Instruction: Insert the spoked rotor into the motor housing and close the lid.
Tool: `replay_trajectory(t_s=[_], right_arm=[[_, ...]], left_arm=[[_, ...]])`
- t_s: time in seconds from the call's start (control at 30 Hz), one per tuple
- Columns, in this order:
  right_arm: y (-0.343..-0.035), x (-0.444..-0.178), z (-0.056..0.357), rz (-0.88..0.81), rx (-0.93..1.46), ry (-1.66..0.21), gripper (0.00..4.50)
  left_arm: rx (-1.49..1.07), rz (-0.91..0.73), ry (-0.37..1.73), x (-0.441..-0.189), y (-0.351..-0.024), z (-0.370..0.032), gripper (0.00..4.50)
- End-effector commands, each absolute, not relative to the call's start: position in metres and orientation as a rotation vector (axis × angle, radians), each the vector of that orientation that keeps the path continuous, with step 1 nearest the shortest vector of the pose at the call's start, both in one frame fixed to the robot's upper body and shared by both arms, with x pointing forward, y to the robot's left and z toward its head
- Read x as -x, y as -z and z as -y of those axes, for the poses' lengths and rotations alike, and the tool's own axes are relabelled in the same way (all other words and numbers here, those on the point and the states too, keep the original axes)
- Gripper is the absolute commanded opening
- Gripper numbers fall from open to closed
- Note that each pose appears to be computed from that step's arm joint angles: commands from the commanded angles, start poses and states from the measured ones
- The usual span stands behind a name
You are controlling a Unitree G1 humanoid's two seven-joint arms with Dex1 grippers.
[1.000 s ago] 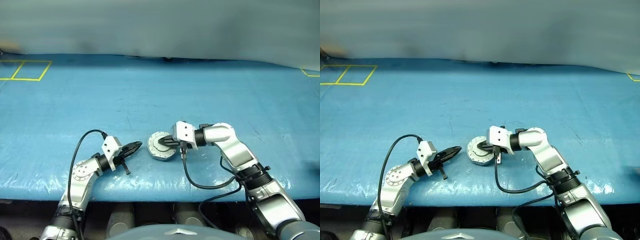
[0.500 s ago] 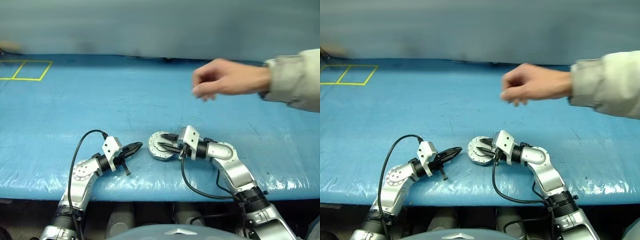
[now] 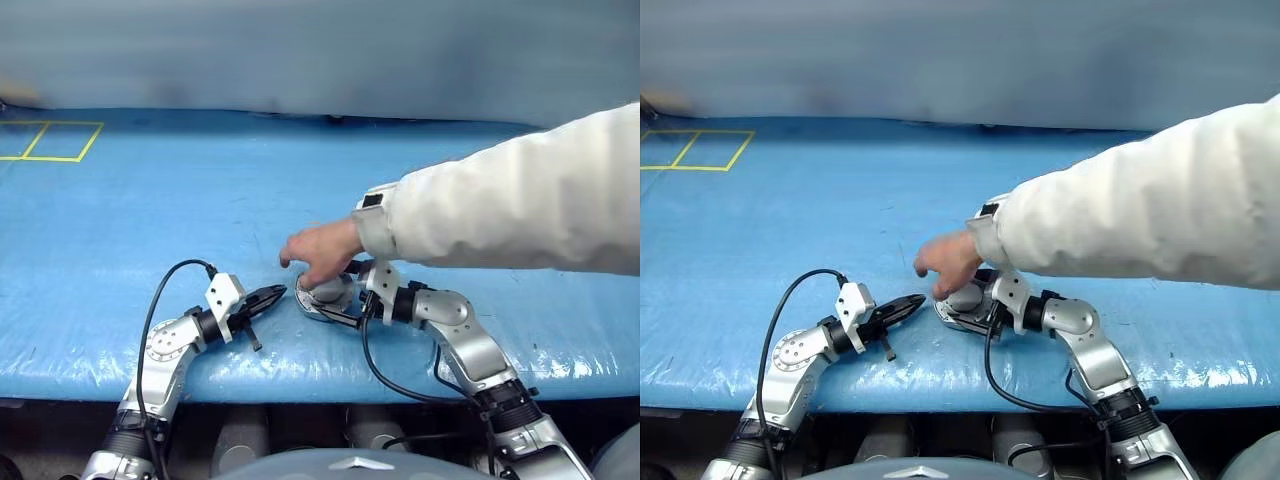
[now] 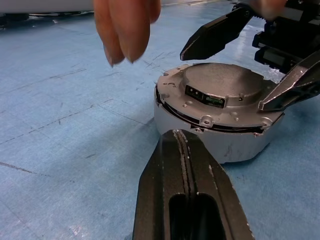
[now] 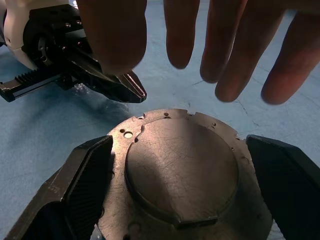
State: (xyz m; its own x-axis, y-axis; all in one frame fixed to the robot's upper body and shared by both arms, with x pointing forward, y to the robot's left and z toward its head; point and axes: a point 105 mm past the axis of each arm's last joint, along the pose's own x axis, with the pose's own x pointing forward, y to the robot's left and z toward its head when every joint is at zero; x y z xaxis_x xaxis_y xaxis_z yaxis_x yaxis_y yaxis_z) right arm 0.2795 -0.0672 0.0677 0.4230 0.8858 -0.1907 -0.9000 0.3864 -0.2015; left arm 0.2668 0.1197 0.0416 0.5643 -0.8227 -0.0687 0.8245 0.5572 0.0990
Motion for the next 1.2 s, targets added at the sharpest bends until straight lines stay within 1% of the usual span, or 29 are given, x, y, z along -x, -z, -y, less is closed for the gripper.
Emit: replay_trajectory(t_s=[0.03, 0.13, 0.2, 0.37, 0.57, 0.97, 1.2], right_arm=[[-0.069, -0.281, 0.066, -0.046, 0.296, -1.134, 4.49], [-0.089, -0.282, 0.065, 0.001, 0.12, -1.127, 4.49], [-0.098, -0.284, 0.068, 0.024, 0.068, -1.115, 4.49], [-0.102, -0.298, 0.087, 0.035, 0.107, -1.016, 4.49], [-0.114, -0.301, 0.103, 0.062, 0.068, -0.972, 4.49], [-0.122, -0.305, 0.128, 0.071, 0.076, -0.884, 4.49], [-0.122, -0.304, 0.127, 0.068, 0.088, -0.882, 4.49]], left_arm=[[-0.129, -0.001, 0.976, -0.265, -0.044, -0.118, 0.0], [-0.128, -0.002, 0.972, -0.265, -0.044, -0.119, 0.0], [-0.128, -0.003, 0.97, -0.265, -0.043, -0.119, 0.0], [-0.126, -0.006, 0.973, -0.265, -0.043, -0.119, 0.0], [-0.127, -0.009, 0.981, -0.265, -0.042, -0.118, 0.0], [-0.13, -0.017, 0.985, -0.265, -0.041, -0.119, 0.0], [-0.133, -0.016, 0.988, -0.266, -0.042, -0.12, 0.0]])
